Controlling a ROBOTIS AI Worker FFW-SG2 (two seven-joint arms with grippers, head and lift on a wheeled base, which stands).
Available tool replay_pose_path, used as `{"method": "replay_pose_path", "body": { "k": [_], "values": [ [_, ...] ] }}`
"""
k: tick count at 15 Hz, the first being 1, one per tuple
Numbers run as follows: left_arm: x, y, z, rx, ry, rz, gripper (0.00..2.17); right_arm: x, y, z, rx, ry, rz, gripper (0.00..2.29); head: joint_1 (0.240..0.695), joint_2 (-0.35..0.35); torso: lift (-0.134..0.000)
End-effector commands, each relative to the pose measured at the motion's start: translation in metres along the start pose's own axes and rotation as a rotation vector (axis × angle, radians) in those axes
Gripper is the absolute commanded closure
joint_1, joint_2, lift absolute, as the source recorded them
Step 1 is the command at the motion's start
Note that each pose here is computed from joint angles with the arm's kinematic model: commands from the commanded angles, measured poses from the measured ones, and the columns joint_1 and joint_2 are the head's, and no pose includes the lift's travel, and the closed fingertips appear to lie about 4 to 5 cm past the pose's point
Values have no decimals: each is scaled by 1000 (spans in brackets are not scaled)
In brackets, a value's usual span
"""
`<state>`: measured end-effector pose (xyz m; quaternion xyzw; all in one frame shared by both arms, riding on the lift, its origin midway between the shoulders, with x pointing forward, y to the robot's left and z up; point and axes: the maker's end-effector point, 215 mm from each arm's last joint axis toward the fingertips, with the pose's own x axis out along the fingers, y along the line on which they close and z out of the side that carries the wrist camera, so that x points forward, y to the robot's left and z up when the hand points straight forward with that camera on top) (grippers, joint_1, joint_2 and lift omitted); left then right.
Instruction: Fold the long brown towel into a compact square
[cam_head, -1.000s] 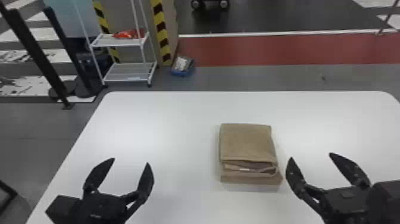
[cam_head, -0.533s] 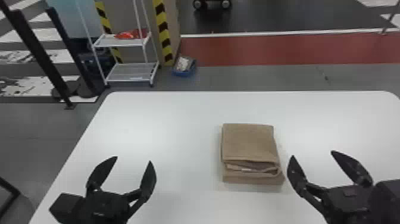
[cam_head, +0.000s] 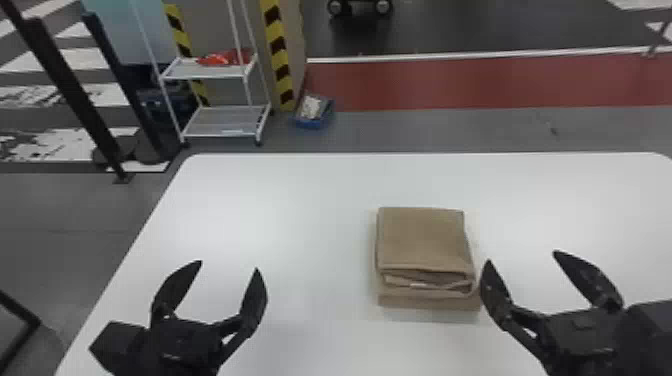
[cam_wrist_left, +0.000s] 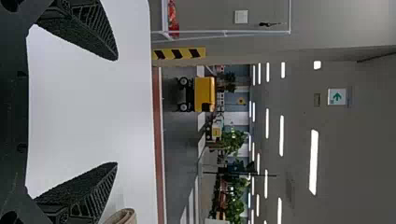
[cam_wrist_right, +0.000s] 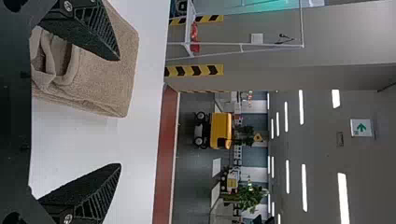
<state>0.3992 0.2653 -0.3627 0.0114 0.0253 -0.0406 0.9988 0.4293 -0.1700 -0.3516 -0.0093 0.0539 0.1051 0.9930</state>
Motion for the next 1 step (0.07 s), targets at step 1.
{"method": "replay_pose_path", "body": {
  "k": [1],
  "values": [
    [0, 0, -1, -3, 2, 1, 80, 0, 0, 2, -2, -9, 1, 76, 695, 130, -120]
  ]
}}
